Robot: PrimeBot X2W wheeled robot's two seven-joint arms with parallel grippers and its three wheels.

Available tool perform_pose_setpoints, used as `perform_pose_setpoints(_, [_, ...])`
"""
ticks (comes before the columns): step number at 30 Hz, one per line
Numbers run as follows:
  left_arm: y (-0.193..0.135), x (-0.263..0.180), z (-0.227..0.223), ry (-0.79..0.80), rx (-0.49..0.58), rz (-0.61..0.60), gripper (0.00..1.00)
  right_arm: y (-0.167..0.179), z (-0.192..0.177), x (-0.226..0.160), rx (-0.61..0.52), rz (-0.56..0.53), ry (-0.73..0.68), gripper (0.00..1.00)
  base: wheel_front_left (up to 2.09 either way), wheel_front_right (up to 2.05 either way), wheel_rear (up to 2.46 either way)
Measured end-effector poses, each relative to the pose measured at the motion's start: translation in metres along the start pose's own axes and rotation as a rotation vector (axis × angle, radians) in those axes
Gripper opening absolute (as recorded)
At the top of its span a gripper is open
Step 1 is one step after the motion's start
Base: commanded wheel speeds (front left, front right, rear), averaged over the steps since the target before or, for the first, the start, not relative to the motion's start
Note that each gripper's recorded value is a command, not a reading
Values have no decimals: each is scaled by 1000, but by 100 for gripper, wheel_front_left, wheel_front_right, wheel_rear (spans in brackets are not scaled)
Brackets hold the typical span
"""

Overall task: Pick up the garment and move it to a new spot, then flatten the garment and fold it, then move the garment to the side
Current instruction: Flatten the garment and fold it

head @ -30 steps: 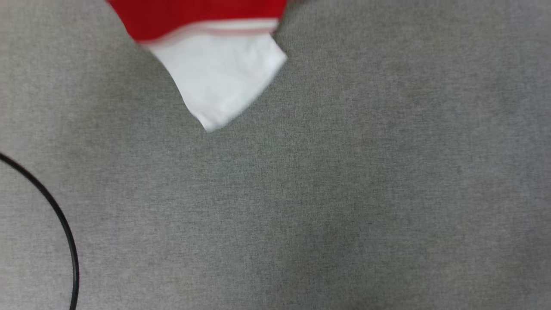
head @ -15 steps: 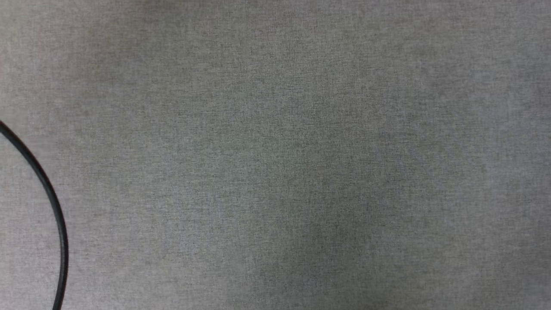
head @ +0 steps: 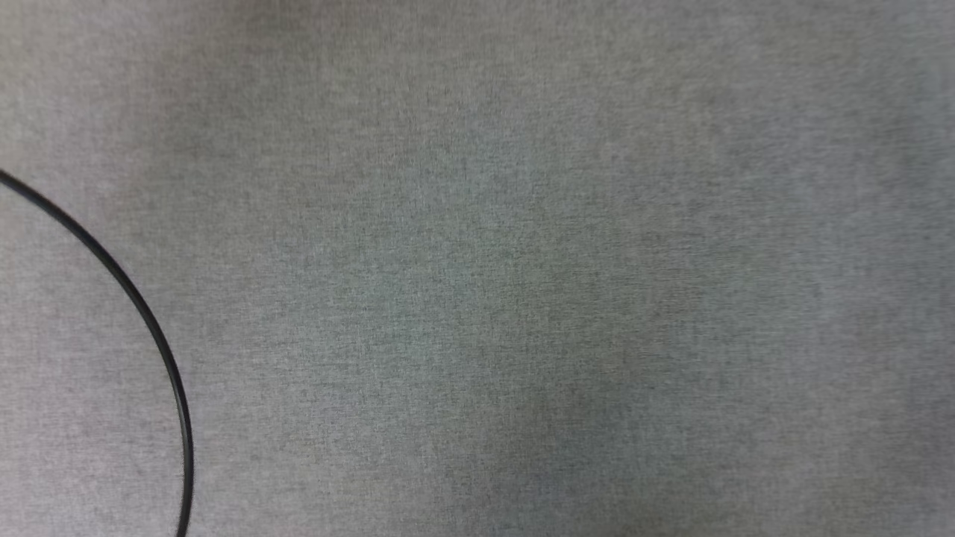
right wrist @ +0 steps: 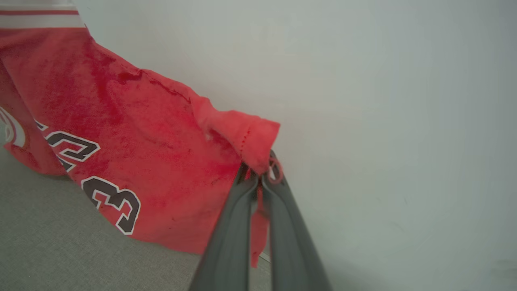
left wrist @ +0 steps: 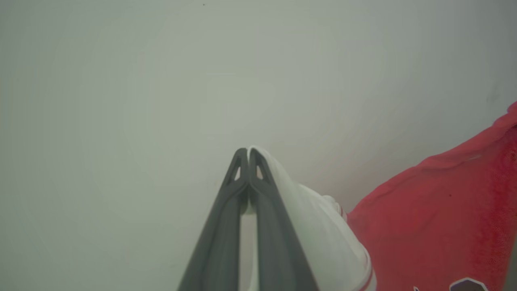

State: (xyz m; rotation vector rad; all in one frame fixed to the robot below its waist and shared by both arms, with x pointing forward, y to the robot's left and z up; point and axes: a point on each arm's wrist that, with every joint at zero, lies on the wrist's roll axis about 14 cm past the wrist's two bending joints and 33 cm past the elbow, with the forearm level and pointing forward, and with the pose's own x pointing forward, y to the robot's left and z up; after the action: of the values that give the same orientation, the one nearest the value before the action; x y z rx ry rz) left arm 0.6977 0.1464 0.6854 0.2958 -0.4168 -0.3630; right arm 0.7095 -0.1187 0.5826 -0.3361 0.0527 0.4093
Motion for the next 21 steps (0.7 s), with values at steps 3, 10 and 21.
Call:
perform_pose_setpoints(3, [-9,-21,-24,65,-27,-11,0,16,-20,-11,15,34,38,0,0,0,0])
perform_pose_setpoints(10, [-25,-82,-55,168,-108,-12,0,48,-59,-53,52,106,117,0,0,0,0])
perform_pose_setpoints(21, [-72,-215,-61,314,-218,1,0,79,-110,-150,100,186,242,0,0,0,0])
